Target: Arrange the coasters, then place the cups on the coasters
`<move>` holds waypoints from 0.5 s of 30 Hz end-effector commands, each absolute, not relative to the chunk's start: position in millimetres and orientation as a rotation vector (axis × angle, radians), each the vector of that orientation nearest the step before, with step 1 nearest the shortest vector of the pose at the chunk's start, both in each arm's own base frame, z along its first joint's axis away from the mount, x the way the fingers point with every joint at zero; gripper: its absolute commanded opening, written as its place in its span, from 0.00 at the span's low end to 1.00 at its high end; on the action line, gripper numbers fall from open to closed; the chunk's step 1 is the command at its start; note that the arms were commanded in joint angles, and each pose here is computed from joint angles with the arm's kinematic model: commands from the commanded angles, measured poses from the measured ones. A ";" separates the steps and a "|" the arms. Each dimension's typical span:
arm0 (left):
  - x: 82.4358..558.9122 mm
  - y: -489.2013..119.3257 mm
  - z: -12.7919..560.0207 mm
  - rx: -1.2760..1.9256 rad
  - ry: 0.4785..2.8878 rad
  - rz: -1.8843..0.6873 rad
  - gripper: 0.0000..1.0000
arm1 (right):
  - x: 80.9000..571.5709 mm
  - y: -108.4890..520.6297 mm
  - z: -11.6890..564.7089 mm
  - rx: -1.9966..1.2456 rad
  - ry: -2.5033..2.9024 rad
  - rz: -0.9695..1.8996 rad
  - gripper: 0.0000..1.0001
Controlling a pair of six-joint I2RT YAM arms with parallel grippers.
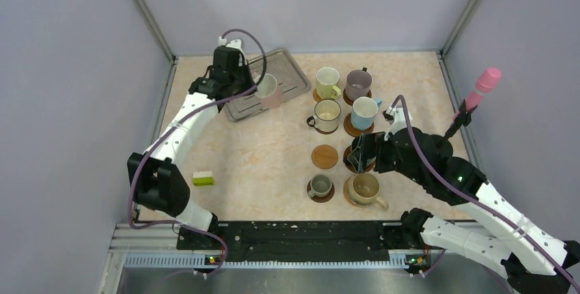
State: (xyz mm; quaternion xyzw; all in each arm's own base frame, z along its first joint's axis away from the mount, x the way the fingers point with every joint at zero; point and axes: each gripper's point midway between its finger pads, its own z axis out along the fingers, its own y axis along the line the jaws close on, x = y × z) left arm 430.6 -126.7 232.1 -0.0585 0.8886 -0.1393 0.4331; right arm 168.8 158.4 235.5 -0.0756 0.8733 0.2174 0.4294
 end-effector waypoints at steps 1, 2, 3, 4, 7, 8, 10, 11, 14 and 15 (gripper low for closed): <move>397.7 -162.0 254.6 -0.088 2.140 -0.417 0.00 | 169.2 153.6 238.3 -0.163 2.160 0.532 0.99; 389.5 -172.0 254.8 -0.058 2.137 -0.434 0.00 | 169.1 153.1 238.7 -0.162 2.159 0.532 0.99; 381.2 -181.6 255.1 -0.021 2.130 -0.452 0.00 | 169.0 152.4 239.3 -0.160 2.157 0.530 0.99; 373.0 -190.5 251.3 0.023 2.130 -0.470 0.00 | 168.7 151.7 238.8 -0.159 2.159 0.528 0.99; 350.8 -221.7 255.2 0.223 2.066 -0.574 0.00 | 167.3 149.3 238.0 -0.150 2.157 0.528 0.99; 345.5 -229.6 256.9 0.288 2.045 -0.598 0.00 | 167.1 148.5 238.1 -0.146 2.155 0.529 0.99; 336.3 -242.2 255.7 0.396 2.031 -0.627 0.00 | 166.2 146.9 238.7 -0.139 2.147 0.533 0.99; 332.2 -248.7 255.5 0.452 2.023 -0.638 0.00 | 166.4 146.0 239.1 -0.135 2.144 0.532 0.99; 317.4 -272.6 250.8 0.653 1.979 -0.633 0.00 | 166.5 145.0 242.0 -0.125 2.132 0.537 0.99; 314.1 -279.1 249.6 0.701 1.966 -0.632 0.00 | 166.7 145.0 242.6 -0.123 2.130 0.538 0.99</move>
